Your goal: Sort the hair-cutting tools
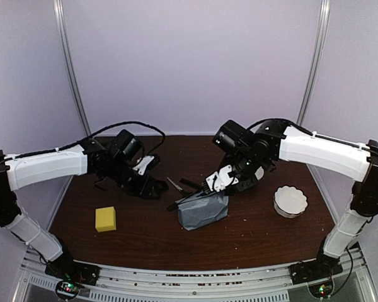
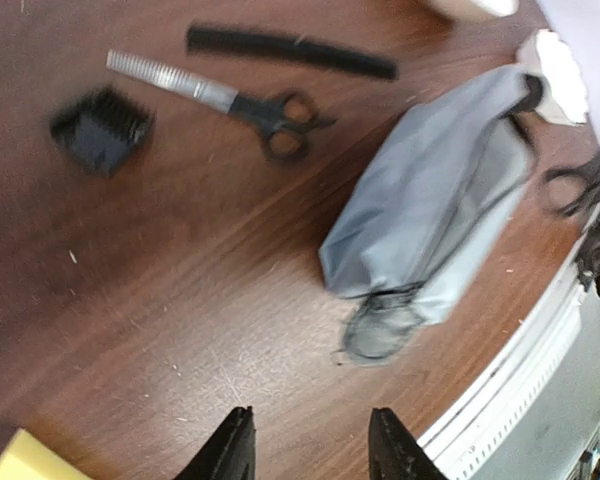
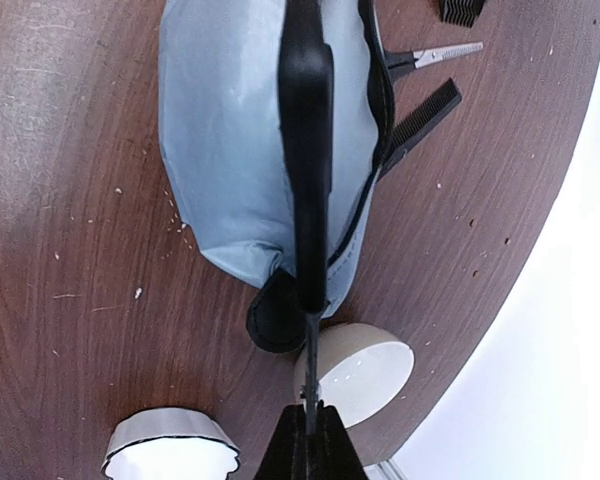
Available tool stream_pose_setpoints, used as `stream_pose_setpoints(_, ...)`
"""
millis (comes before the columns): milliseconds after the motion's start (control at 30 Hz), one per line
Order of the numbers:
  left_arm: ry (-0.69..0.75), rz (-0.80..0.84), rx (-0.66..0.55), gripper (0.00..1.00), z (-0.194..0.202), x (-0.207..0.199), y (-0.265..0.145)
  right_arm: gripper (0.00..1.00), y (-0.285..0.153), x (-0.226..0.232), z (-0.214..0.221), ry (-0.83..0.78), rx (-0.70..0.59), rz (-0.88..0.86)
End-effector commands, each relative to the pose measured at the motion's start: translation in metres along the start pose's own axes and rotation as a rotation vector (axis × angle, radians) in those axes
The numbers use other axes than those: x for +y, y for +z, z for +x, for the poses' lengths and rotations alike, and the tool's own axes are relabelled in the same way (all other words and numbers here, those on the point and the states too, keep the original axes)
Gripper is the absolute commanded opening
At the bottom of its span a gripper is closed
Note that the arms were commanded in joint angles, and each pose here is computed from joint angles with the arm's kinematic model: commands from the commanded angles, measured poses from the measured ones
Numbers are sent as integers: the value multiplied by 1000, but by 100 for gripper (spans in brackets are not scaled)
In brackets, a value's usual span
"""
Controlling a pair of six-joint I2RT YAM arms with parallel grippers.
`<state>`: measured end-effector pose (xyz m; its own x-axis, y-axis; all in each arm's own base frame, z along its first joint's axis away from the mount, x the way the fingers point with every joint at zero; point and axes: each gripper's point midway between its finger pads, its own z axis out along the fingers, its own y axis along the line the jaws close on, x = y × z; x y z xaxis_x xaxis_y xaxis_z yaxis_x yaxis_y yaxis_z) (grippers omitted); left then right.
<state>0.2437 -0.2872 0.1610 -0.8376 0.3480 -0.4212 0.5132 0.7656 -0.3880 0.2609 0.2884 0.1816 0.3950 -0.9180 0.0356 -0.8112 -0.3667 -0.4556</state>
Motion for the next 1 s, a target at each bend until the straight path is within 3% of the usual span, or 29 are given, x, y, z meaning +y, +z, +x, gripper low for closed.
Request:
stream_pose_setpoints(0, -142, 100, -100, 42, -6, -3, 31, 0, 5, 1, 17, 71, 48, -86)
stream_pose_setpoints(267, -238, 285, -140, 39, -1, -18, 57, 0, 13, -12, 25, 89, 101, -84)
stream_pose_setpoints(733, -306, 379, -51, 30, 10, -24, 86, 0, 29, -12, 18, 52, 122, -150)
stream_pose_setpoints(800, -304, 391, -52, 31, 9, -27, 83, 0, 31, -10, 17, 43, 121, -160)
stream_pose_setpoints(900, -314, 379, -51, 44, 12, -26, 79, 0, 33, -8, 16, 38, 121, -168)
stream_pose_setpoints(967, -322, 377, -55, 46, 14, -25, 76, 0, 33, -8, 14, 38, 112, -171)
